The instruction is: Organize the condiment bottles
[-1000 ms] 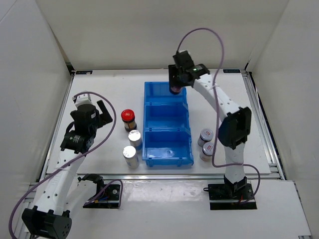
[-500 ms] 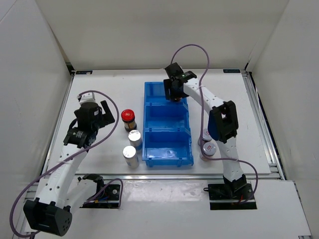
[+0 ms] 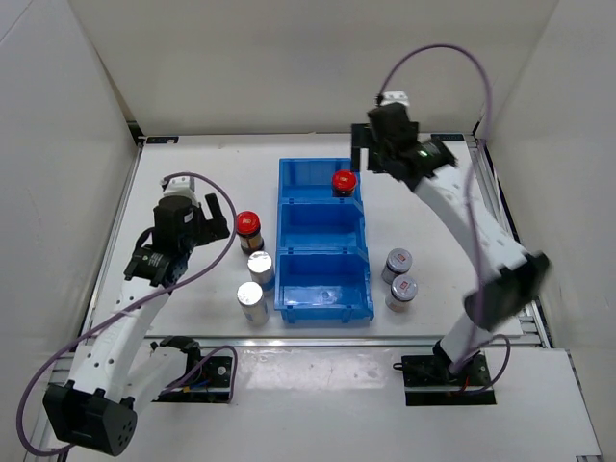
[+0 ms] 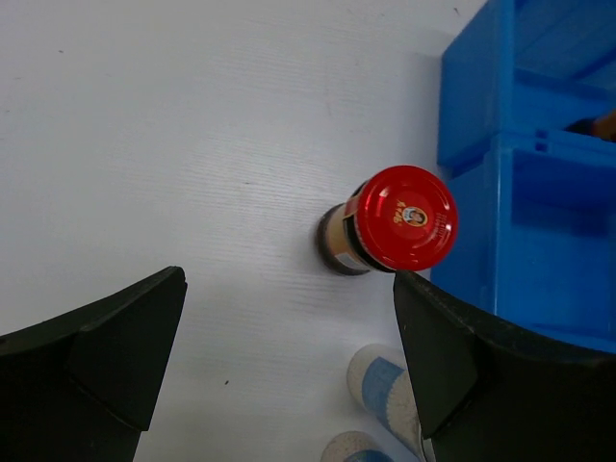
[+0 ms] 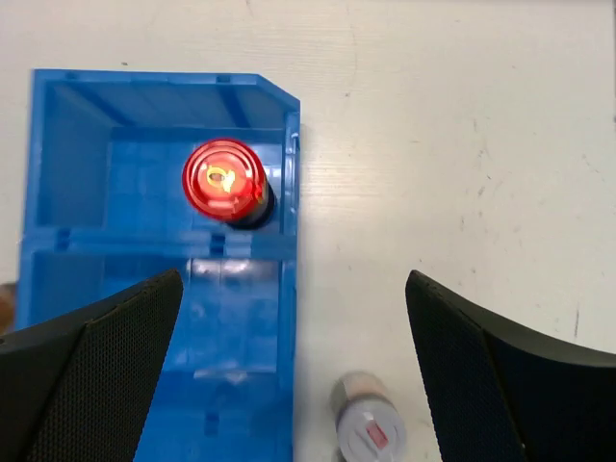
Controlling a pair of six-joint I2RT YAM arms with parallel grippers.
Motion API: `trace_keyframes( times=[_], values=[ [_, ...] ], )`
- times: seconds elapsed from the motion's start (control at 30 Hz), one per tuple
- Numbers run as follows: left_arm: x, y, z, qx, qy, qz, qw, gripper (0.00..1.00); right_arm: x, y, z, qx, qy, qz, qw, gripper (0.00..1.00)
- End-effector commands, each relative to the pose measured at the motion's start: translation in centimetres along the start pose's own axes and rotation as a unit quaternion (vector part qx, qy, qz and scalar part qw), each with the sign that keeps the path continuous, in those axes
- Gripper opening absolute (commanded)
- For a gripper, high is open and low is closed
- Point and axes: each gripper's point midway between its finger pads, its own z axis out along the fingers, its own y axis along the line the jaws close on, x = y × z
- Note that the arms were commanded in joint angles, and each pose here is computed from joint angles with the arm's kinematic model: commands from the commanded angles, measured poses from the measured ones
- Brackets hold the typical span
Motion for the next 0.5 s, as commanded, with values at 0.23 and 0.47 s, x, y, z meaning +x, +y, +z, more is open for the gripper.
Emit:
trace_keyframes(
  times=[0.23, 0.47],
  values=[
    [-2.5, -7.1, 2.6, 0.100, 0.031, 0.020, 0.994, 1.00, 6.2, -0.9, -8.1, -0.121, 0.003, 0.013, 0.993, 1.00],
    [0.6, -8.7, 7.3, 0.071, 0.090, 0.088, 0.989, 1.00, 10.6, -1.6, -10.5, -0.157, 0.034, 0.007, 0.987, 1.00]
  ],
)
